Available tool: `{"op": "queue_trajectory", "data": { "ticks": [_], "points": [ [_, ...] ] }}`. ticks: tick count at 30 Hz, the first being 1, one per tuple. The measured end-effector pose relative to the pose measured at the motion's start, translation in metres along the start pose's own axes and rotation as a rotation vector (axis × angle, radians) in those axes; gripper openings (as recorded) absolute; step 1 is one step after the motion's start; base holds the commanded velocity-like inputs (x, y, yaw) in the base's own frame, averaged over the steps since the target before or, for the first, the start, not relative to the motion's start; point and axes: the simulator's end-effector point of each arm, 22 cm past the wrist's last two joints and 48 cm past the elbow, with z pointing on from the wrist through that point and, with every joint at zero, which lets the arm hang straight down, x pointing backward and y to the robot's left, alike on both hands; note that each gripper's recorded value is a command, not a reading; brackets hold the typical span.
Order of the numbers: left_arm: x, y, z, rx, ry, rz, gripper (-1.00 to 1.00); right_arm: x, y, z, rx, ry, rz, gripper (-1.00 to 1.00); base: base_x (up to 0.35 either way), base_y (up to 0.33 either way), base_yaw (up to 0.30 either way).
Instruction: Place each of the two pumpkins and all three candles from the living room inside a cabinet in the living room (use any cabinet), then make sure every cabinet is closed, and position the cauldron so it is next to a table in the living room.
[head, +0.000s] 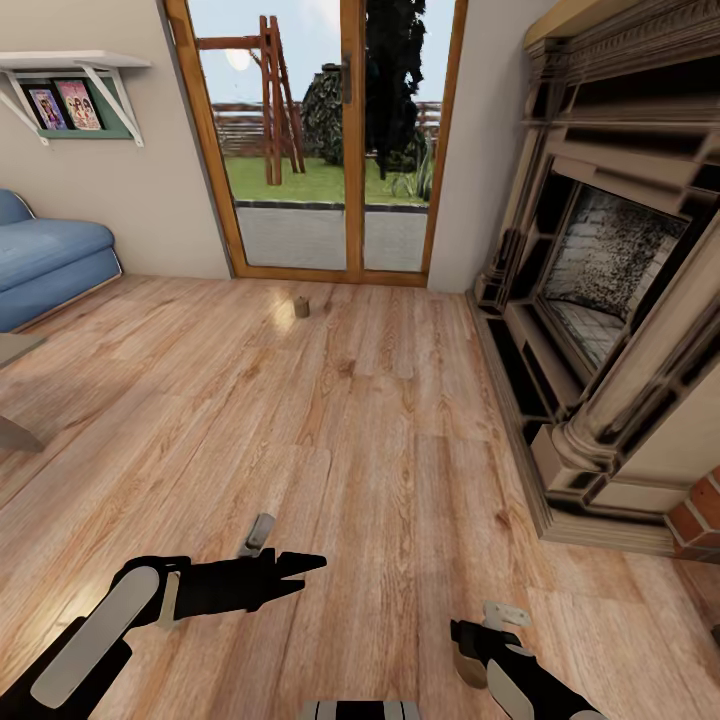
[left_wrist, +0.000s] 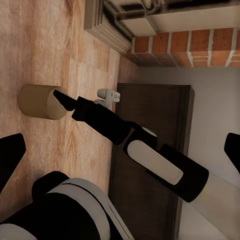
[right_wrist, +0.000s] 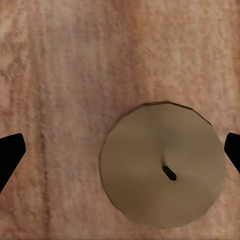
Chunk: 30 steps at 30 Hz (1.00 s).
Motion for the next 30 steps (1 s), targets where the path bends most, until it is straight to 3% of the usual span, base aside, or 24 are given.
{"op": "queue_trajectory", "data": {
  "ticks": [8, 30],
  "points": [
    [0.002, 0.010, 0.004, -0.005, 0.011, -0.022, 1.00, 0.010, -0.005, 0.006, 0.012, 0.011, 0.002, 1.00, 0.000, 0.000, 0.000],
    [0.002, 0.012, 0.005, -0.005, 0.012, -0.025, 1.00, 0.012, -0.016, 0.008, 0.038, 0.010, 0.009, 1.00, 0.000, 0.000, 0.000]
  ]
}}
